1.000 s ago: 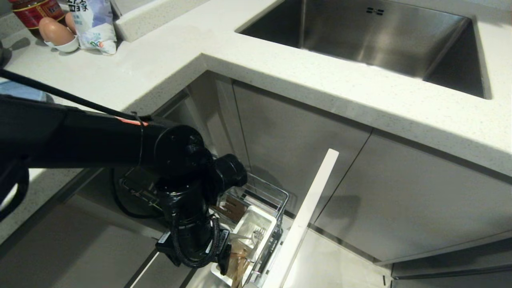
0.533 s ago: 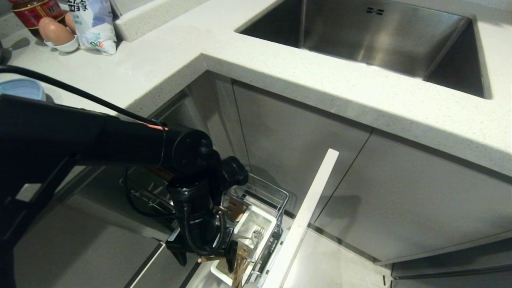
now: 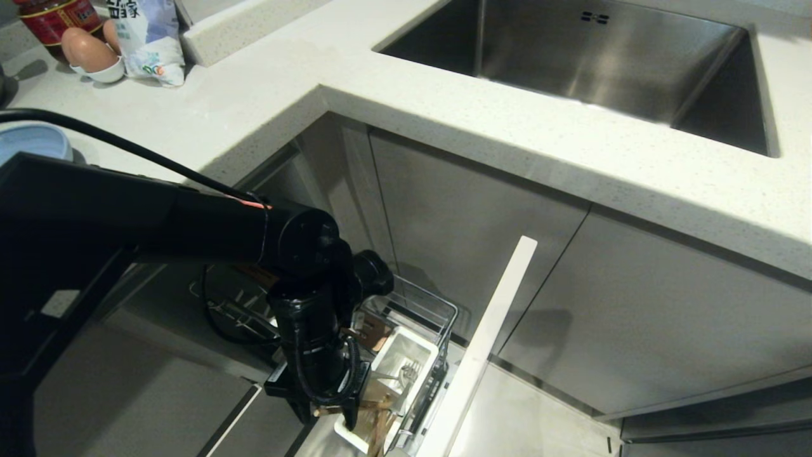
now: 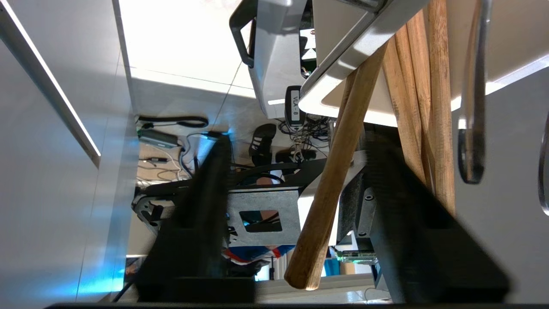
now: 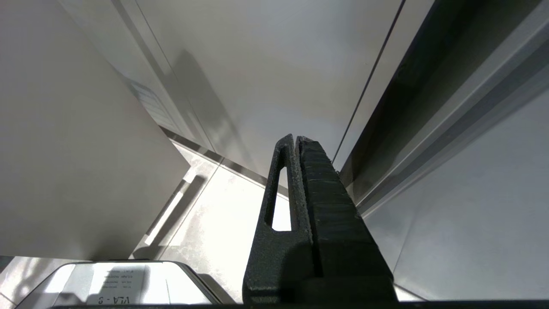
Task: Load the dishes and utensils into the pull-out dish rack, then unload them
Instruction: Take the chopsticks out of the cupboard
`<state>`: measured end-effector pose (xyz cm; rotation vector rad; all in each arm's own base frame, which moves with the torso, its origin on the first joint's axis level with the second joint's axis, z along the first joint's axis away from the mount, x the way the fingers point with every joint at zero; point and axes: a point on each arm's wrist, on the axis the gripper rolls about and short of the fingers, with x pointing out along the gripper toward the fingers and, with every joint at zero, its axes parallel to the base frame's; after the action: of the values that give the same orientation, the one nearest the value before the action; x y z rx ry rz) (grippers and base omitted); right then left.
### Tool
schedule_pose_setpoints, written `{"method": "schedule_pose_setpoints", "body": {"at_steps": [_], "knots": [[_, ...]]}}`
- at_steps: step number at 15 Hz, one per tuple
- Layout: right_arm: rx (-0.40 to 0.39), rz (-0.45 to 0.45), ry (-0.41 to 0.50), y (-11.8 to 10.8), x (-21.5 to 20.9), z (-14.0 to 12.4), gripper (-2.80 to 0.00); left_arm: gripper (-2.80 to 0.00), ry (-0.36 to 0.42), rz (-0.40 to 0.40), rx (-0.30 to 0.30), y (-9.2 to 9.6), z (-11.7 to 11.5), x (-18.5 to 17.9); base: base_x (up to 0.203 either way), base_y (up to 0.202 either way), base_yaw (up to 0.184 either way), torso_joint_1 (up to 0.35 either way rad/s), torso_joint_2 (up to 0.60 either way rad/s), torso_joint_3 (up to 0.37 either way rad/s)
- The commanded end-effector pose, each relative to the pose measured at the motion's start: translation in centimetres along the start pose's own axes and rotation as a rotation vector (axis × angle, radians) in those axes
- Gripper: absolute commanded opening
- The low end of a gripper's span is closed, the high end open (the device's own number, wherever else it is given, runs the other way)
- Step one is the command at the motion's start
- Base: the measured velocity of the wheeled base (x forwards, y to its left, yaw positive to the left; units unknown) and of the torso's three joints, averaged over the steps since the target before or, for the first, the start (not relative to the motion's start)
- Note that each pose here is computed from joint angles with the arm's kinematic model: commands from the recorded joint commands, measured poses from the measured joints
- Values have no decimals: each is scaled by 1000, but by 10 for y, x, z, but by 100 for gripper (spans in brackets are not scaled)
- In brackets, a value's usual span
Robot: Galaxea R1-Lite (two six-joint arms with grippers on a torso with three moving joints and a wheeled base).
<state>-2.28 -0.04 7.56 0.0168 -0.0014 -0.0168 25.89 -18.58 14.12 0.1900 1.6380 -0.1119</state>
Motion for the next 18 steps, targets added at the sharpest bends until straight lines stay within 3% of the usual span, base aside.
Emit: {"method": "schedule_pose_setpoints", "body": {"at_steps": [1, 3, 6, 10, 12, 18], "knots": [[0, 0, 0, 0, 0, 0, -280, -280, 2, 0, -2, 0, 0, -1, 0, 0, 0, 0, 0, 0], [0, 0, 0, 0, 0, 0, -280, -280, -8, -13, 4, -3, 0, -2, 0, 0, 0, 0, 0, 0], [0, 0, 0, 0, 0, 0, -280, -280, 10, -103, 15, -7, -3, -9, 0, 0, 0, 0, 0, 0], [0, 0, 0, 0, 0, 0, -280, -280, -3, -117, 21, -6, -11, -19, 0, 0, 0, 0, 0, 0], [0, 0, 0, 0, 0, 0, -280, -280, 3, -107, 35, -2, -26, -33, 0, 0, 0, 0, 0, 0], [0, 0, 1, 0, 0, 0, -280, -280, -116, -160, 90, 15, -87, -98, 0, 0, 0, 0, 0, 0]]}}
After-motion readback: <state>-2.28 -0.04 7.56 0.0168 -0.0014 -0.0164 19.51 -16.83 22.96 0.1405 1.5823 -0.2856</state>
